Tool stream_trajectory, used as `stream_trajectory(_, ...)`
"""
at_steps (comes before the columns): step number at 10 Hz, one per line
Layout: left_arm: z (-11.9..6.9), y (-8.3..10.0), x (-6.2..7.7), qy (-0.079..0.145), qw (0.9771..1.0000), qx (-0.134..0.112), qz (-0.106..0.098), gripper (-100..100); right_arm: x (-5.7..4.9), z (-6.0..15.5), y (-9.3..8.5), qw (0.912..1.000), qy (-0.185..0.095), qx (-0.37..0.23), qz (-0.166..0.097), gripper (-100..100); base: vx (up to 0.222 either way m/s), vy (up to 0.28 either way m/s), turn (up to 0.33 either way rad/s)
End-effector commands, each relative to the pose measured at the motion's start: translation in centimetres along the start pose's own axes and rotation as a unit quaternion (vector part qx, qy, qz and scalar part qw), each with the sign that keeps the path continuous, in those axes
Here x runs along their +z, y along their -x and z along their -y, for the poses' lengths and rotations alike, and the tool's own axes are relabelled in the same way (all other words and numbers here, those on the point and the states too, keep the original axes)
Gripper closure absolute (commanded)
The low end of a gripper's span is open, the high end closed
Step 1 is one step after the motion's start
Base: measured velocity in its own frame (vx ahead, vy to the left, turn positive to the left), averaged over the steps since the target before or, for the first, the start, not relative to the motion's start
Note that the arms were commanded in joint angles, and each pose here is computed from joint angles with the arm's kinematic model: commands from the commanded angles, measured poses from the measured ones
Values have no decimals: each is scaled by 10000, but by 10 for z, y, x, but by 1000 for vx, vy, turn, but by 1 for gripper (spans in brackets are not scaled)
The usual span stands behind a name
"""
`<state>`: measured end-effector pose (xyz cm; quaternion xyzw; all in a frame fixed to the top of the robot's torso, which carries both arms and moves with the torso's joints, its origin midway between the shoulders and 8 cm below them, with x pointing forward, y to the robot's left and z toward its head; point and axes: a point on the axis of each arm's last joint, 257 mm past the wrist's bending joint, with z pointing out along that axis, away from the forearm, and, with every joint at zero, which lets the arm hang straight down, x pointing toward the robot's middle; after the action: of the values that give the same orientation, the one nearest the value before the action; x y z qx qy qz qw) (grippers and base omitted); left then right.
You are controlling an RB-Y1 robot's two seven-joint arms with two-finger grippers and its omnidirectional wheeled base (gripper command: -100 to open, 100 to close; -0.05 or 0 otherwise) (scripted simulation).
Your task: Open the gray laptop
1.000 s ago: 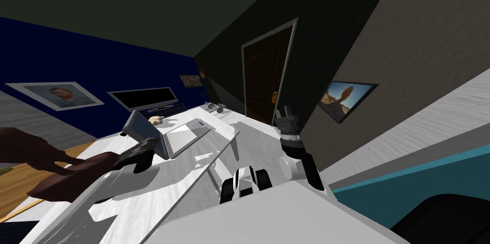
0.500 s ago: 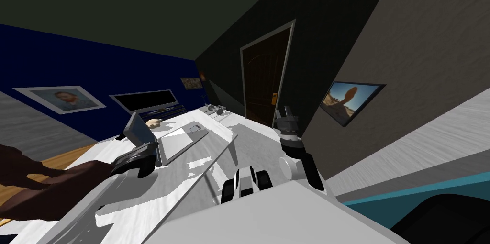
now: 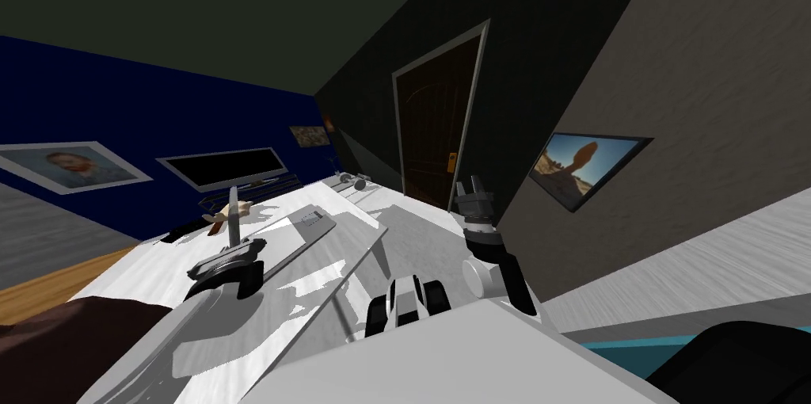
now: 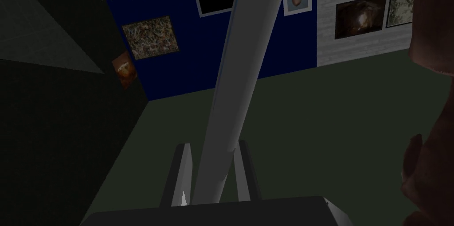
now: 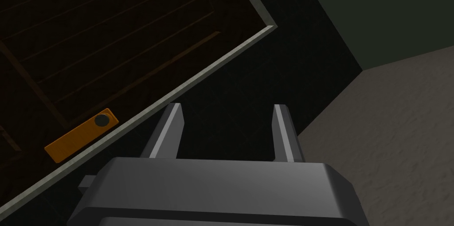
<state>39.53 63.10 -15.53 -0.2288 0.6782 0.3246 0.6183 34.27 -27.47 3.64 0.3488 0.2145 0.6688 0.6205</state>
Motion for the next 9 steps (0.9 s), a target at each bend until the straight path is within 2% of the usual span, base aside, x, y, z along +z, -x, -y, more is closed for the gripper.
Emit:
stream_trajectory(1, -4, -36, -11, 114, 9987, 446, -207, 100, 0, 0, 0, 10000, 0, 0, 0, 0, 62, 0, -70)
stream_trajectory(2, -5, -34, -11, 128, 9985, 517, -159, 100, 0, 0, 0, 10000, 0, 0, 0, 0, 40, -4, -40)
stream_trajectory(3, -5, -47, -16, 157, 9973, 683, -228, 100, 0, 0, 0, 10000, 0, 0, 0, 0, 36, -2, -35)
stream_trajectory(4, -5, -44, -16, 167, 9970, 738, -190, 100, 0, 0, 0, 10000, 0, 0, 0, 0, 25, 0, -12)
stream_trajectory(5, -5, -57, -21, 189, 9954, 899, -259, 100, 0, 0, 0, 10000, 0, 0, 0, 0, 30, 8, -43)
stream_trajectory(6, -6, -55, -21, 197, 9950, 950, -224, 100, 0, 0, 0, 10000, 0, 0, 0, 0, 26, 5, -12)
stream_trajectory(8, -5, -77, -33, 232, 9905, 1320, -323, 100, 0, 0, 0, 10000, 0, 0, 0, 0, 44, 5, -44)
stream_trajectory(9, -5, -75, -33, 239, 9898, 1373, -285, 100, 0, 0, 0, 10000, 0, 0, 0, 0, 38, 4, -18)
